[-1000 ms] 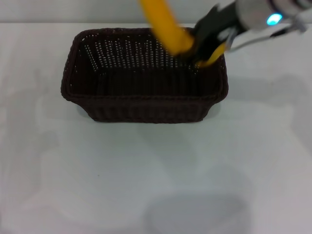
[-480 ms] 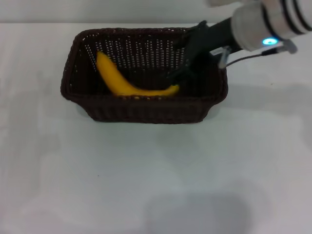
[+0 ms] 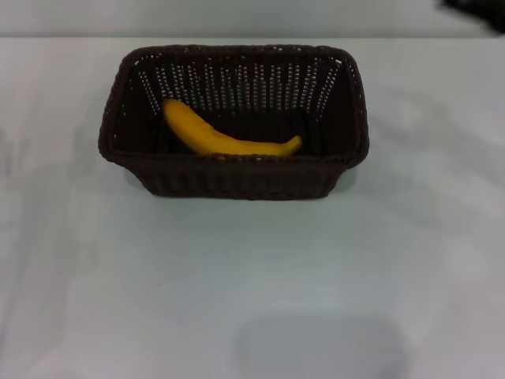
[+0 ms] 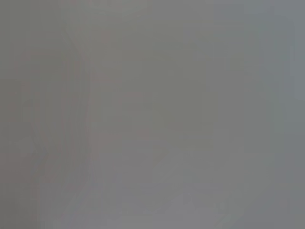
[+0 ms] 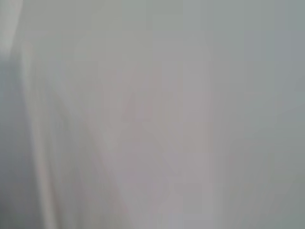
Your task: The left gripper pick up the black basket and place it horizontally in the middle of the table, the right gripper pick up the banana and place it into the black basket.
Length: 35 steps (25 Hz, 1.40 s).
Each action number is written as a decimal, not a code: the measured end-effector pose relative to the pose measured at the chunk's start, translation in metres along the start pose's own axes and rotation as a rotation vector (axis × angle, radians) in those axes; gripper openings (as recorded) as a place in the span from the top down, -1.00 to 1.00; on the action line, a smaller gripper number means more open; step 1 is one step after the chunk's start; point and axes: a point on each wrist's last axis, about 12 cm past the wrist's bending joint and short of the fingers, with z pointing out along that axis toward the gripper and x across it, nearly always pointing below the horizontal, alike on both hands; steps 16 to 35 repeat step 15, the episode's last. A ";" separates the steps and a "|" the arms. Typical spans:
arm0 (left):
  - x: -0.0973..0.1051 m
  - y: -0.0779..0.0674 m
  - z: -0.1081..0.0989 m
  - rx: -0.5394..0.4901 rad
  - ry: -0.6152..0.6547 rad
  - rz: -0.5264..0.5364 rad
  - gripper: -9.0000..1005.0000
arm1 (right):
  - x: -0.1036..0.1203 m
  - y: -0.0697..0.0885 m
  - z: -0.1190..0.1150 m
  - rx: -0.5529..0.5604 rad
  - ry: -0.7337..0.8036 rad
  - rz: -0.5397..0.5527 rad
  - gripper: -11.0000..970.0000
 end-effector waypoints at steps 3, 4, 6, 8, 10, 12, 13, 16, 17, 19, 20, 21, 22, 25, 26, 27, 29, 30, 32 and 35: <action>0.004 -0.002 -0.002 0.003 0.015 -0.005 -0.39 | 0.020 -0.013 -0.042 0.147 -0.154 -0.023 -0.81; 0.005 -0.003 -0.002 0.005 0.020 -0.005 -0.39 | 0.029 -0.015 -0.055 0.220 -0.181 -0.056 -0.81; 0.007 -0.003 -0.004 0.009 0.033 0.000 -0.39 | 0.049 -0.017 -0.076 0.365 -0.202 -0.140 -0.81; 0.008 -0.003 -0.005 0.009 0.044 0.004 -0.39 | 0.067 -0.018 -0.088 0.484 -0.186 -0.196 -0.81; 0.009 -0.002 -0.005 0.007 0.056 0.010 -0.39 | 0.084 -0.020 -0.098 0.612 -0.134 -0.258 -0.81; 0.011 -0.002 -0.005 0.008 0.067 0.020 -0.39 | 0.095 -0.023 -0.103 0.698 -0.075 -0.289 -0.81; 0.011 -0.003 -0.005 0.011 0.072 0.026 -0.39 | 0.099 -0.025 -0.105 0.730 -0.045 -0.296 -0.81; 0.012 -0.004 -0.005 0.017 0.081 0.036 -0.39 | 0.106 -0.029 -0.107 0.781 0.009 -0.296 -0.81; 0.012 -0.004 -0.005 0.017 0.081 0.036 -0.39 | 0.106 -0.029 -0.107 0.781 0.009 -0.296 -0.81; 0.012 -0.004 -0.005 0.017 0.081 0.036 -0.39 | 0.106 -0.029 -0.107 0.781 0.009 -0.296 -0.81; 0.012 -0.004 -0.005 0.017 0.081 0.036 -0.39 | 0.106 -0.029 -0.107 0.781 0.009 -0.296 -0.81; 0.012 -0.004 -0.005 0.017 0.081 0.036 -0.39 | 0.106 -0.029 -0.107 0.781 0.009 -0.296 -0.81; 0.012 -0.004 -0.005 0.017 0.081 0.036 -0.39 | 0.106 -0.029 -0.107 0.781 0.009 -0.296 -0.81; 0.012 -0.004 -0.005 0.017 0.081 0.036 -0.39 | 0.106 -0.029 -0.107 0.781 0.009 -0.296 -0.81; 0.012 -0.004 -0.005 0.017 0.081 0.036 -0.39 | 0.106 -0.029 -0.107 0.781 0.009 -0.296 -0.81; 0.012 -0.004 -0.005 0.017 0.081 0.036 -0.39 | 0.106 -0.029 -0.107 0.781 0.009 -0.296 -0.81; 0.012 -0.004 -0.005 0.017 0.081 0.036 -0.39 | 0.106 -0.029 -0.107 0.781 0.009 -0.296 -0.81; 0.012 -0.004 -0.005 0.017 0.081 0.036 -0.39 | 0.106 -0.029 -0.107 0.781 0.009 -0.296 -0.81; 0.012 -0.004 -0.005 0.017 0.081 0.036 -0.39 | 0.106 -0.029 -0.107 0.781 0.009 -0.296 -0.81; 0.012 -0.004 -0.005 0.017 0.081 0.036 -0.39 | 0.106 -0.029 -0.107 0.781 0.009 -0.296 -0.81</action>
